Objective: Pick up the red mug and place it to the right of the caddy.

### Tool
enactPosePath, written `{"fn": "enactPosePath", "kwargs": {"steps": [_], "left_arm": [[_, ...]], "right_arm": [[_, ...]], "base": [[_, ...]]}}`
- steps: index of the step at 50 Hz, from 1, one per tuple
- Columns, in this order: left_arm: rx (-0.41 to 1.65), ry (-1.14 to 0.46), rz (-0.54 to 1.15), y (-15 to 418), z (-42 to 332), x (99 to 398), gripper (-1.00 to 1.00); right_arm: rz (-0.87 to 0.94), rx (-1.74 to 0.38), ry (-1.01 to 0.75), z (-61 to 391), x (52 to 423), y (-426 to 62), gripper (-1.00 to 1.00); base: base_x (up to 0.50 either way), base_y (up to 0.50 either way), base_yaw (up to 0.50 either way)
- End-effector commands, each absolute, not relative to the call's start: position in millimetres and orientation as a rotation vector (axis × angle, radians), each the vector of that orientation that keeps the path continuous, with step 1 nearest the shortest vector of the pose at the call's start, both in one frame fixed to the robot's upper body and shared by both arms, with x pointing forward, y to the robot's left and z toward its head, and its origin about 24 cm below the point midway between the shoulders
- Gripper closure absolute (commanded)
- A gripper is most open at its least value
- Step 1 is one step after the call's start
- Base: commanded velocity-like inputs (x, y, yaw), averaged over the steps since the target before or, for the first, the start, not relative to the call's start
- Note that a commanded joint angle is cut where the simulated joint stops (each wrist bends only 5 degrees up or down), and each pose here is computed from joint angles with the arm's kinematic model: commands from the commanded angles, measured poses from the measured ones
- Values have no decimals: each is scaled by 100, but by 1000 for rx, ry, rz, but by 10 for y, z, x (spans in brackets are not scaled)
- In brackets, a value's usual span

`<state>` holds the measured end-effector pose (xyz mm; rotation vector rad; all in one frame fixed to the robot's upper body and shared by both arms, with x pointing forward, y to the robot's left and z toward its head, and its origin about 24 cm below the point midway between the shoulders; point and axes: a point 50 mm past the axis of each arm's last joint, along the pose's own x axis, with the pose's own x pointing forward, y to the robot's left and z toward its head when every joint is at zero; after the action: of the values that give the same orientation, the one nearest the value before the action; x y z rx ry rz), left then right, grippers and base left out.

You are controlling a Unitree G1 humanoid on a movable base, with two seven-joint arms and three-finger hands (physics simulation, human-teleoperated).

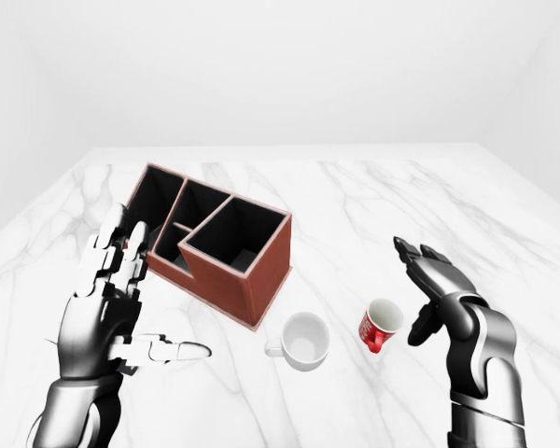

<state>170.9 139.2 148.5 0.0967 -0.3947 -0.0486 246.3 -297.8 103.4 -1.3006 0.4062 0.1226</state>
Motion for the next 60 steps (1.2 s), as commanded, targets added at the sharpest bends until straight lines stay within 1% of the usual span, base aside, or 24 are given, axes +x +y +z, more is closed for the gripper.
{"fn": "enactPosePath", "kwargs": {"steps": [1,7,12,17,34,60], "left_arm": [[88,-412,-38,1405,1523,1687,-100],[88,-400,-41,1400,1496,1705,-100],[87,-404,-40,1395,1507,1690,-100],[87,-392,-41,1396,1472,1735,-100],[88,-400,-42,1398,1492,1717,-100],[87,-402,-39,1407,1499,1714,-100]], "right_arm": [[113,-1347,383,1123,2464,-2918,-100],[112,-1360,370,1148,2477,-2872,-100],[160,-1372,429,1009,2575,-2846,-100],[167,-1384,434,1002,2623,-2799,-100],[194,-1417,465,921,2637,-2749,-100],[260,-1376,538,686,2653,-2693,-100]], "base": [[0,0,0],[0,0,0],[0,0,0],[0,0,0],[0,0,0],[0,0,0]]}}
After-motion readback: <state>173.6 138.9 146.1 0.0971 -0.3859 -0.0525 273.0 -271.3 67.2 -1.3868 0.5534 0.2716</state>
